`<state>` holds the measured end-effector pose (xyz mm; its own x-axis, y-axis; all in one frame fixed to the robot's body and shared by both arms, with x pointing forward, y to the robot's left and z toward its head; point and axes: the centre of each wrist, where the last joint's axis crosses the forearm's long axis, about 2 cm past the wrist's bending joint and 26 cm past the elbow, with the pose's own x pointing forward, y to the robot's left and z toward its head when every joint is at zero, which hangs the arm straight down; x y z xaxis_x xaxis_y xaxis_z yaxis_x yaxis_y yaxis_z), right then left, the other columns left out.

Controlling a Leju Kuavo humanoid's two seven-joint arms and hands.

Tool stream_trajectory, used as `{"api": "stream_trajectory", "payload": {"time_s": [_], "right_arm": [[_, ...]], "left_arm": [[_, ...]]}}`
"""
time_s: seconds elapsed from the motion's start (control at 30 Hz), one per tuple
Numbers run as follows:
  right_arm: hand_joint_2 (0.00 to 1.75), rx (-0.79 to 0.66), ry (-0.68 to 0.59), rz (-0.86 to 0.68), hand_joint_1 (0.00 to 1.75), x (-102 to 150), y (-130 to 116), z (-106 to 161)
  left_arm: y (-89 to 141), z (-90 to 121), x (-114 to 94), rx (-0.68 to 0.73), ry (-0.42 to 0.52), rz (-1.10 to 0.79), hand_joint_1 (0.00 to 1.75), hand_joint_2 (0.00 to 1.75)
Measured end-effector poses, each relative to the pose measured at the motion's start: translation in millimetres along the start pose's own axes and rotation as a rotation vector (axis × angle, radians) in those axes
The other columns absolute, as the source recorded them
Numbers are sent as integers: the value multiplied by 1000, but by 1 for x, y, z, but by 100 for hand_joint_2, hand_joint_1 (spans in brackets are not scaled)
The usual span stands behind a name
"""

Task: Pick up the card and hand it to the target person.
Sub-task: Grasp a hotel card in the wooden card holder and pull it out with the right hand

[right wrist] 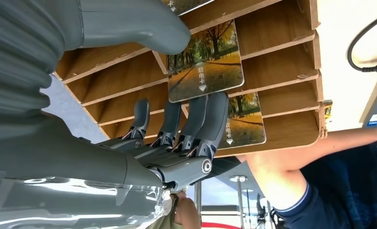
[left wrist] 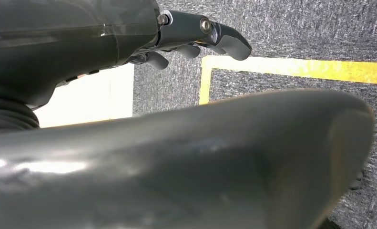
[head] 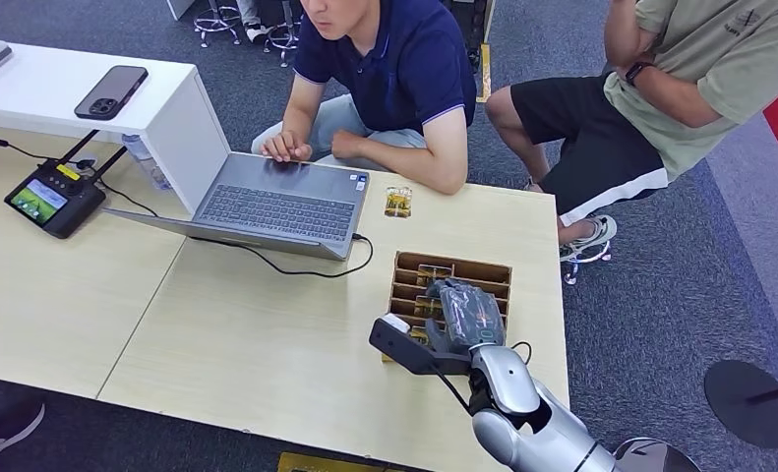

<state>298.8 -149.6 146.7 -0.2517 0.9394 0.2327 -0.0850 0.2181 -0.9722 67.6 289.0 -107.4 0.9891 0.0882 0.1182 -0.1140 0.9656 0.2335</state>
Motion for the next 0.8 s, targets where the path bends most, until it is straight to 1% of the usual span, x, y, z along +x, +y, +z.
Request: {"api": "stream_trajectory", "payload": {"time_s": [0.27, 0.37, 0.43, 0.5, 0.53, 0.57, 0.67, 0.8], "right_arm": [[175, 26, -5, 46, 89, 2, -2, 1], [175, 35, -10, 55, 97, 4, -3, 2], [175, 37, -14, 59, 111, 5, -4, 3], [175, 37, -16, 62, 131, 5, -4, 3], [175, 37, -16, 64, 137, 6, -5, 3], [175, 36, -17, 65, 148, 6, -6, 3], [175, 32, -20, 67, 171, 7, -9, 3], [175, 27, -21, 68, 175, 7, -12, 3]], "left_arm": [[-1, 0, 0, -6, -19, 1, 0, 0], [-1, 0, 0, -11, -25, 4, 0, 0], [-2, 0, 0, -13, -24, 9, 0, 0], [-3, 1, 0, -15, -25, 13, 0, 0], [-3, 1, -1, -16, -26, 14, 0, 0], [-3, 1, -1, -16, -28, 14, 0, 0], [-5, 1, -1, -18, -35, 14, 0, 0], [-6, 2, -1, -22, -39, 14, 0, 0]]}}
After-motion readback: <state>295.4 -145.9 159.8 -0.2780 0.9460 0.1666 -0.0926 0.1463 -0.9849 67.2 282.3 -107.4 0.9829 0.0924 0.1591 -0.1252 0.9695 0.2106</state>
